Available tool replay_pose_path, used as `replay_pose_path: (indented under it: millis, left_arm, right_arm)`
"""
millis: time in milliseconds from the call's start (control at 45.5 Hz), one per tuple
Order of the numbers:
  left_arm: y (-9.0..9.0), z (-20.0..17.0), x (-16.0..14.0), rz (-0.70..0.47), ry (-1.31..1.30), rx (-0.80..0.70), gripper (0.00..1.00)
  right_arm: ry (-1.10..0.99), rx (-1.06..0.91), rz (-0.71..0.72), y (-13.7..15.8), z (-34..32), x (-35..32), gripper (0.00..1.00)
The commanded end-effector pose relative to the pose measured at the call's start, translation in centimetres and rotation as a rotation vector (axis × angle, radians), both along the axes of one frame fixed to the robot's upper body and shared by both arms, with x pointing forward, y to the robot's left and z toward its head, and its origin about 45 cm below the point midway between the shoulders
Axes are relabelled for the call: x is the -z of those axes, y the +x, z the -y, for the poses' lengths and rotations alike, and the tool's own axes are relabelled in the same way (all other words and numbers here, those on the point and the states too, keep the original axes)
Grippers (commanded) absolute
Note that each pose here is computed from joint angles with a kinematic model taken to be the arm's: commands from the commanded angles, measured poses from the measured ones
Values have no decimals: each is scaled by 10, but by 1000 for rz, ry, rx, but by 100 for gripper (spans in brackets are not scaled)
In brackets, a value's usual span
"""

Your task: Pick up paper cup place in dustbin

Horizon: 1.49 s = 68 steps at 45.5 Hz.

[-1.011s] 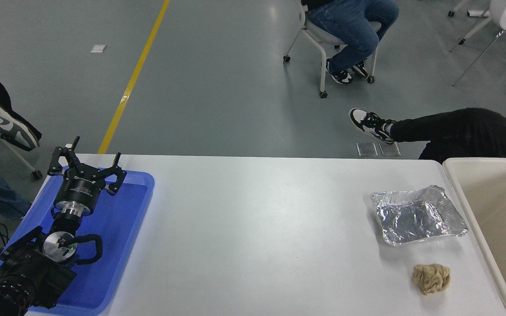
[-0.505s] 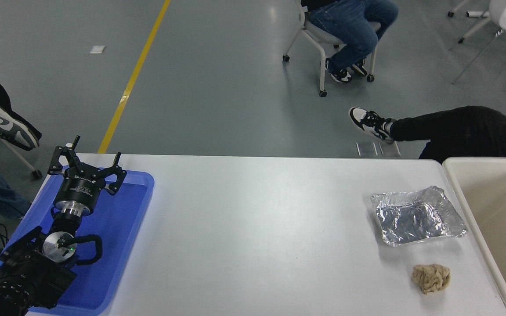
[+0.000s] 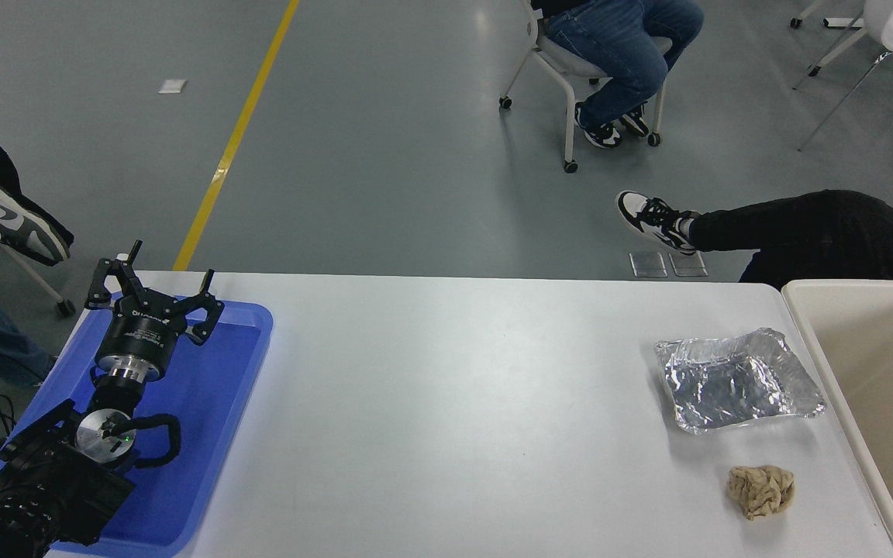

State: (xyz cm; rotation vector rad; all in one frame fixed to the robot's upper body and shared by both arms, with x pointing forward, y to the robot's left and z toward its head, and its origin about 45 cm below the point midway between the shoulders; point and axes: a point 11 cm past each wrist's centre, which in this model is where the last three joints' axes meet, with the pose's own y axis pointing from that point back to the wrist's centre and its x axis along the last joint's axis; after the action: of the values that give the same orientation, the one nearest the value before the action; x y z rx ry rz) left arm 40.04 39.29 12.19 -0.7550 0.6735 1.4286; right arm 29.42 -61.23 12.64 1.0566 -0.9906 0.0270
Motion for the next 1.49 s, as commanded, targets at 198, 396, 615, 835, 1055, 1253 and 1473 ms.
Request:
replay_pose_path:
  millis: [198, 396, 615, 835, 1055, 1253, 1473]
  left_arm:
    - [0, 1, 0, 1, -2, 1, 100]
    - [0, 0, 0, -2, 2, 1, 100]
    - [0, 0, 0, 1, 0, 2, 100]
    - [0, -1, 0, -1, 1, 0, 100]
    - [0, 0, 0, -2, 2, 1, 100]
    - [0, 0, 0, -2, 2, 1, 100]
    - [0, 0, 0, -1, 1, 4, 100]
  right_arm:
    - [44, 35, 29, -4, -8, 16, 100]
    - [60, 30, 29, -2, -13, 17, 100]
    - [149, -41, 61, 32, -52, 16, 100]
    - [298, -60, 231, 91, -98, -19, 100]
    - [444, -116, 280, 115, -147, -31, 100]
    - [452, -185, 244, 119, -161, -55, 100]
    - [383, -340, 164, 122, -184, -82, 100]
